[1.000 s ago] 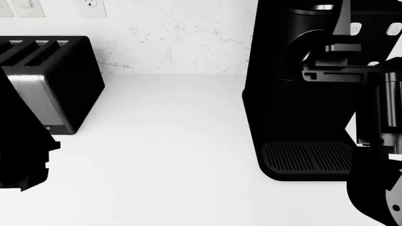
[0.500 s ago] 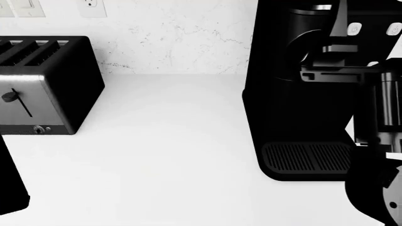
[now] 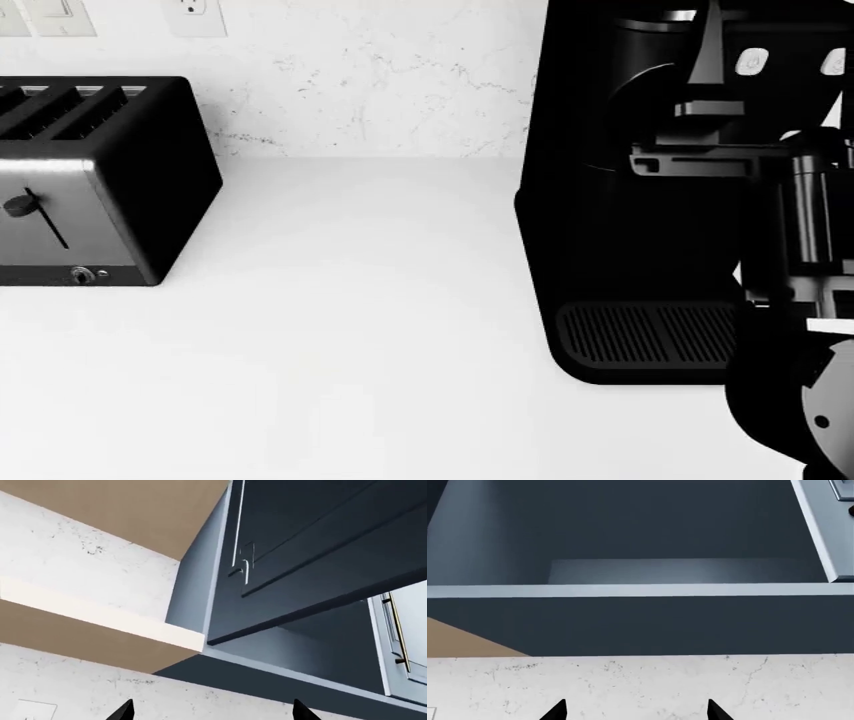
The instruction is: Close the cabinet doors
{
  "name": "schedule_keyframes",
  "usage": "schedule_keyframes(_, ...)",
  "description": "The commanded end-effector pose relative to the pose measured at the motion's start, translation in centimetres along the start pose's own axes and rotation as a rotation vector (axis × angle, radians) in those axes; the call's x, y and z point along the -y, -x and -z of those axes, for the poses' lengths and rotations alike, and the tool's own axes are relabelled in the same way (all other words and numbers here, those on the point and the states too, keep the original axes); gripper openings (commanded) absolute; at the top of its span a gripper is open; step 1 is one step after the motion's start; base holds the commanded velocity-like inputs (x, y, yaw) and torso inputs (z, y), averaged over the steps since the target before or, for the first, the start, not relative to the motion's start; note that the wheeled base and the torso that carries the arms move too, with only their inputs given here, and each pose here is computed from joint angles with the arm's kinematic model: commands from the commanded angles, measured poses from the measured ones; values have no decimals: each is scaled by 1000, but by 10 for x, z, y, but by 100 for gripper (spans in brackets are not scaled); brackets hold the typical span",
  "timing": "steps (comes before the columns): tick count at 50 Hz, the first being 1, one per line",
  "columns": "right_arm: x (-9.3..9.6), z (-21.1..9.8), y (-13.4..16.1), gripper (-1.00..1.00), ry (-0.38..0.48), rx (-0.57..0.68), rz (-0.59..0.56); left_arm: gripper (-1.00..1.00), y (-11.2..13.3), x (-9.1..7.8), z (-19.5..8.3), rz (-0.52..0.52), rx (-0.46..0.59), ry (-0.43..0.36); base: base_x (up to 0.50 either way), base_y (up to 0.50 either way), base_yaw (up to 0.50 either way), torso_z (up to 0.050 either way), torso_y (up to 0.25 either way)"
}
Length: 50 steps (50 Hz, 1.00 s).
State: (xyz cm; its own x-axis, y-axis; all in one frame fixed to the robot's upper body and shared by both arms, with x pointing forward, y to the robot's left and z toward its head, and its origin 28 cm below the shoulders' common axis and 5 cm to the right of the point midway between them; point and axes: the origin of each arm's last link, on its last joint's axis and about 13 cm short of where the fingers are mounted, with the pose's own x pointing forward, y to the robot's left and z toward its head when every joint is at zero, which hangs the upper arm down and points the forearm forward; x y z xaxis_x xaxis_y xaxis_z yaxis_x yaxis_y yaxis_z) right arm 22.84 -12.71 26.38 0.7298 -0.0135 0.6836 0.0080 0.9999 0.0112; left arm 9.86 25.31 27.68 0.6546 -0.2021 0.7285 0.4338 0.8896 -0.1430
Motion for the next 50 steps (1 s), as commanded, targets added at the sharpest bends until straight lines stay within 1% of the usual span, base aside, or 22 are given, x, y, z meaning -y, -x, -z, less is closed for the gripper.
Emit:
schedule_keyframes(1,1,4,-1,100,-2,-9,0,100,-15,-2,-8,16,9,-18,0,0,0,0,0)
schedule_keyframes(8,1,4,-1,100,-2,-13,0,100,-29,-1,-19,13,31,-29,0,0,0,0,0)
schedule_keyframes(21,0,5,-1,100,1,-18,-3,100,-37,0,-28,11,55,-4,0,0,0,0,0)
schedule_keyframes(27,0,5,-1,100,2,-19,-4,100,-43,1,-38,25,66,26,0,0,0,0,0)
schedule_keyframes(31,0,5,-1,100,3,-20,-6,100,-48,2,-45,43,51,92,0,0,0,0,0)
schedule_keyframes(35,0,6,-1,100,4,-21,-4,100,-52,5,-53,51,55,92,0,0,0,0,0)
schedule_keyframes(36,0,6,-1,100,4,-21,-5,100,-53,5,-55,51,52,106,0,0,0,0,0)
schedule_keyframes(38,0,6,-1,100,5,-21,-5,100,-54,6,-58,52,55,110,0,0,0,0,0)
schedule_keyframes(50,-1,7,-1,100,9,-26,-11,100,-56,11,-69,65,75,121,0,0,0,0,0)
